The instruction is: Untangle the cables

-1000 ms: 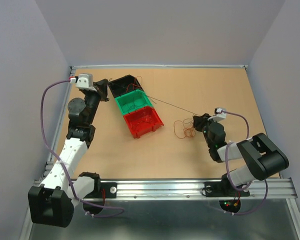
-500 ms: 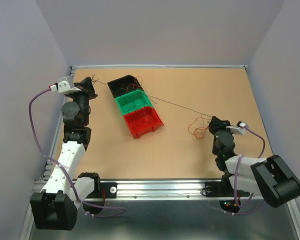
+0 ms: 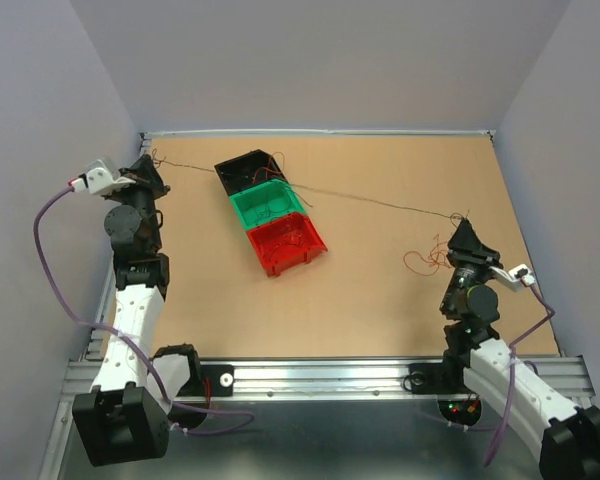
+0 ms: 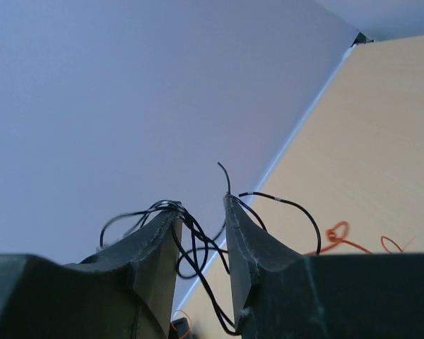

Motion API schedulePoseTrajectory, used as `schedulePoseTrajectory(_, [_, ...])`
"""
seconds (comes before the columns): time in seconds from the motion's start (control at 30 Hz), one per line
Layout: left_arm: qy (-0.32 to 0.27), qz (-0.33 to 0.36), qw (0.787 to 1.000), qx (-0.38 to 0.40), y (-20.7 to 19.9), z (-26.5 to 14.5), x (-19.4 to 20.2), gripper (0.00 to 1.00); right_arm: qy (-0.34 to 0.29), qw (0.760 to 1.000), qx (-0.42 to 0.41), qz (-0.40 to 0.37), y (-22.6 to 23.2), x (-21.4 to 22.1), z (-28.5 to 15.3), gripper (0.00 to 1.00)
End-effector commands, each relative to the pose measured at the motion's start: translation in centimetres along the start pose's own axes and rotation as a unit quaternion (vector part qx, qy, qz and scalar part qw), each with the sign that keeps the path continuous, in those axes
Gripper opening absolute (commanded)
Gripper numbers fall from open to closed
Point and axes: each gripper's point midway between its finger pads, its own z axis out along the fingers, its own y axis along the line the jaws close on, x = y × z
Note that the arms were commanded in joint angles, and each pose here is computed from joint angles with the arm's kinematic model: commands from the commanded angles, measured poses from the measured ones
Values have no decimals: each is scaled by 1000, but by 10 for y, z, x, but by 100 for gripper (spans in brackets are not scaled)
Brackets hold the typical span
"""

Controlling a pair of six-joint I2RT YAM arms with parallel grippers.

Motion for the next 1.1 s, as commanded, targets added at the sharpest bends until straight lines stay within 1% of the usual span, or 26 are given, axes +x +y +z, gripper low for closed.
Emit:
schedulePoseTrajectory(0.0, [-67, -9, 998, -14, 10, 1, -62, 0, 7, 991, 99, -90, -110, 10, -34, 37])
schedulePoseTrajectory(0.1, [-79, -4, 996, -31, 29, -5, -77, 0, 10, 992, 94, -86, -107, 10, -34, 37])
schedulePoseTrajectory(0.2, [-93, -2, 995, -42, 37, -11, -85, 0, 10, 992, 96, -85, -108, 10, -35, 37])
schedulePoseTrajectory(0.27, [-107, 7, 992, -62, 45, -16, -96, 0, 10, 991, 100, -87, -109, 10, -35, 37])
schedulePoseTrajectory(0.33, [-115, 17, 989, -93, 59, -19, -107, 0, 9, 991, 103, -83, -110, 11, -35, 37])
schedulePoseTrajectory(0.4, [-125, 17, 982, -140, 78, -25, -116, 0, 7, 991, 106, -83, -112, 10, -35, 37])
schedulePoseTrajectory(0.47, [-154, 24, 972, -175, 95, -34, -141, 0, 4, 991, 108, -83, -113, 9, -35, 37])
schedulePoseTrajectory(0.53, [-159, 32, 972, -167, 97, -37, -153, 0, 4, 991, 108, -83, -113, 9, -35, 37])
schedulePoseTrajectory(0.57, [-143, 48, 978, -143, 95, -33, -154, 0, 5, 991, 108, -84, -113, 9, -35, 37])
schedulePoseTrajectory(0.6, [-131, 49, 979, -146, 99, -32, -151, 0, 6, 991, 108, -84, -112, 9, -35, 37])
schedulePoseTrajectory(0.63, [-134, 56, 980, -139, 94, -29, -161, 0, 6, 991, 108, -84, -112, 9, -35, 37])
schedulePoseTrajectory(0.67, [-126, 60, 981, -135, 94, -27, -161, 0, 7, 991, 107, -84, -112, 10, -35, 36])
schedulePoseTrajectory(0.7, [-115, 57, 981, -146, 100, -23, -159, 0, 8, 991, 106, -84, -111, 10, -35, 35])
schedulePoseTrajectory(0.73, [-119, 57, 980, -146, 100, -23, -164, 0, 9, 991, 106, -85, -112, 10, -35, 34])
schedulePoseTrajectory(0.83, [-127, 60, 979, -148, 102, -25, -165, 0, 7, 991, 105, -85, -112, 10, -35, 26])
schedulePoseTrajectory(0.9, [-149, 58, 972, -175, 111, -32, -172, 0, 3, 991, 109, -82, -113, 8, -35, 19])
schedulePoseTrajectory(0.97, [-159, 55, 968, -186, 117, -36, -176, 0, 2, 991, 111, -81, -114, 8, -36, 1])
schedulePoseTrajectory(1.03, [-150, 58, 973, -165, 112, -34, -172, 0, 8, 991, 106, -82, -112, 10, -36, 1])
schedulePoseTrajectory(1.07, [-131, 62, 981, -127, 99, -30, -164, 0, 14, 991, 100, -85, -109, 12, -35, 2])
